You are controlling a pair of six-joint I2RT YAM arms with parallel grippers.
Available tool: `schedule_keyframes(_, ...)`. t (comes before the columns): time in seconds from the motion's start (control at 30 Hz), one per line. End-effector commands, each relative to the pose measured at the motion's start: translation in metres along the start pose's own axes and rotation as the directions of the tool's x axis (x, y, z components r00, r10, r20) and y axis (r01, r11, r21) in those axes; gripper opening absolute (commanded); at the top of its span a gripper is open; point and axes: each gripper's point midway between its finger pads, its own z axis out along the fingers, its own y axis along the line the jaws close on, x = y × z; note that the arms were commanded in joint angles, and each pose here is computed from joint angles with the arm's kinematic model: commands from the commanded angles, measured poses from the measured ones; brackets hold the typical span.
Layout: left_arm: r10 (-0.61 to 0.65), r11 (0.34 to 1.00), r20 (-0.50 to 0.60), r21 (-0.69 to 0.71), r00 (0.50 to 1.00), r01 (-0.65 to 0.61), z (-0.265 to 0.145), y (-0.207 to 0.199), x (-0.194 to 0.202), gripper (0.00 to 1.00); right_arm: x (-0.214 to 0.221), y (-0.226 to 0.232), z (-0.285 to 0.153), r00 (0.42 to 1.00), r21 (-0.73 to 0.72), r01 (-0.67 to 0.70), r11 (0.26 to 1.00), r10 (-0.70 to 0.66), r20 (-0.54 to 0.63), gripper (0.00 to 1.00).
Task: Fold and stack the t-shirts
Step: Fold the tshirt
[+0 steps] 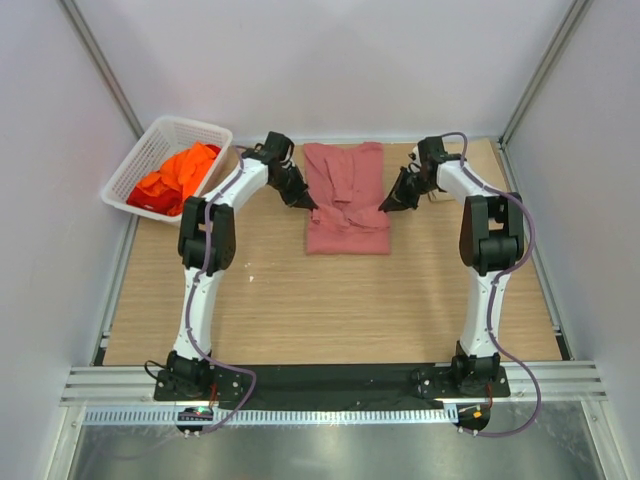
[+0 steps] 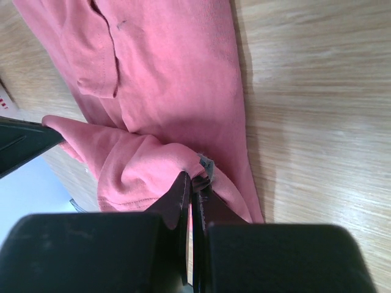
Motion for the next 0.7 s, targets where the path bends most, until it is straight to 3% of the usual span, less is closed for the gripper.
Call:
schedule_keyframes(0.0, 0.005, 0.996, 0.102, 0.089, 0.995, -0.014, -0.018, -0.031, -0.027, 0.0, -0.027, 0.025, -0.012, 0.997, -0.078, 0.023, 0.997, -0.017, 0.076, 0.01)
schedule_keyframes(0.4, -0.039, 0.994, 0.165, 0.108, 0.986, 0.021, -0.012, -0.034, -0.048, 0.01, -0.049, 0.033, -0.001, 0.991, -0.136, -0.039, 0.99, 0.056, 0.122, 0.01)
schedule_keyframes(0.5, -0.041, 0.993, 0.168, 0.118, 0.985, 0.021, 0.0, -0.031, -0.055, 0.21, -0.057, 0.029, 0.011, 0.99, -0.162, -0.053, 0.985, 0.074, 0.124, 0.06)
schedule_keyframes(0.6, -0.039, 0.994, 0.162, 0.108, 0.986, 0.022, -0.001, -0.026, -0.059, 0.44, -0.062, 0.03, 0.016, 0.992, -0.17, -0.043, 0.984, 0.062, 0.114, 0.24)
schedule_keyframes(0.67, 0.009, 0.997, 0.199, 0.072, 0.98, -0.024, -0.013, -0.022, -0.064, 0.53, -0.071, 0.035, 0.004, 0.989, -0.156, 0.014, 0.988, 0.01, 0.15, 0.35)
